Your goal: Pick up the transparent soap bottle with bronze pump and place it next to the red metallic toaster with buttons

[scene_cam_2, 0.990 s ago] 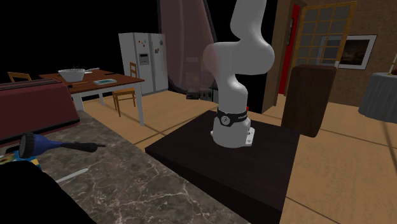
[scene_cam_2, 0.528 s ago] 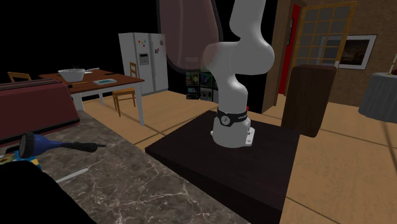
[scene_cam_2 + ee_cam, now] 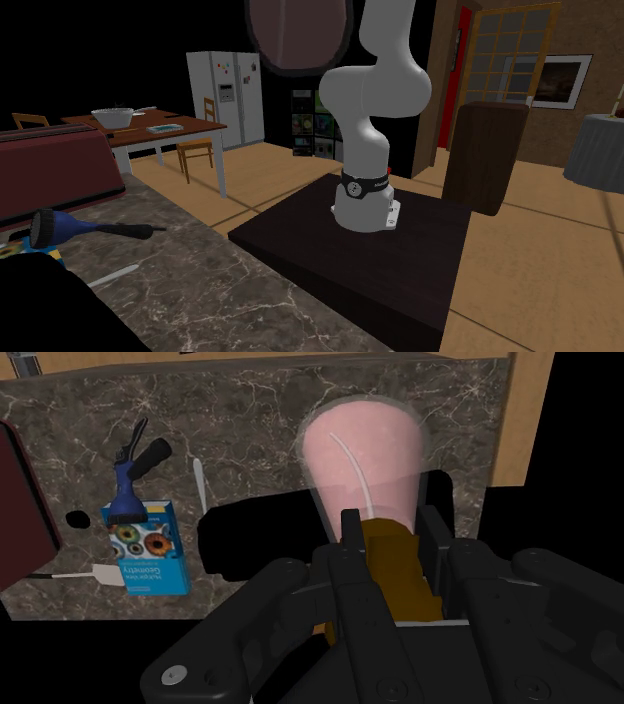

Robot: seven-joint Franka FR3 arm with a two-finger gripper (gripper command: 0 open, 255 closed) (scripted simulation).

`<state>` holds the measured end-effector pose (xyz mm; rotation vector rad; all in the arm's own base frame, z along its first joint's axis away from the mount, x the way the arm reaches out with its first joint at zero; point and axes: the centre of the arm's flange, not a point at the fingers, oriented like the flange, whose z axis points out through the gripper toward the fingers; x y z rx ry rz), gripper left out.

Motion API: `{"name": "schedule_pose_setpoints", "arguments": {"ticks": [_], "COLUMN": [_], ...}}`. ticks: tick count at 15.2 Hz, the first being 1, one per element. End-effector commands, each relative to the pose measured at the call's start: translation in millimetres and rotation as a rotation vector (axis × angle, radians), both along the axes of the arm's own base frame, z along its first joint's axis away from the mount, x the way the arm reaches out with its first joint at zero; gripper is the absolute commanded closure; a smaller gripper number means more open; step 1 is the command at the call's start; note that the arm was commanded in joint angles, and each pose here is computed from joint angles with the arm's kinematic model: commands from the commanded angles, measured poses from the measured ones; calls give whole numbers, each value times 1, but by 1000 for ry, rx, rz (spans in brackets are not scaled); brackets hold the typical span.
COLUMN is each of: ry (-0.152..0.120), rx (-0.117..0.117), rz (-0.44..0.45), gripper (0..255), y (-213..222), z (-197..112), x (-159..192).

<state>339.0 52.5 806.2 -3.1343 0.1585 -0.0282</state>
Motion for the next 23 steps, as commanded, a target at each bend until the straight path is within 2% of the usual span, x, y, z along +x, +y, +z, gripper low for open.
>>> {"name": "schedule_pose_setpoints", "arguments": {"ticks": [1, 23], "ry": [0, 0], "rx": [0, 0], "rz": [0, 0], "gripper": [255, 255], "y": [-1, -287], "z": [7, -40], "x": [-1, -12]}}
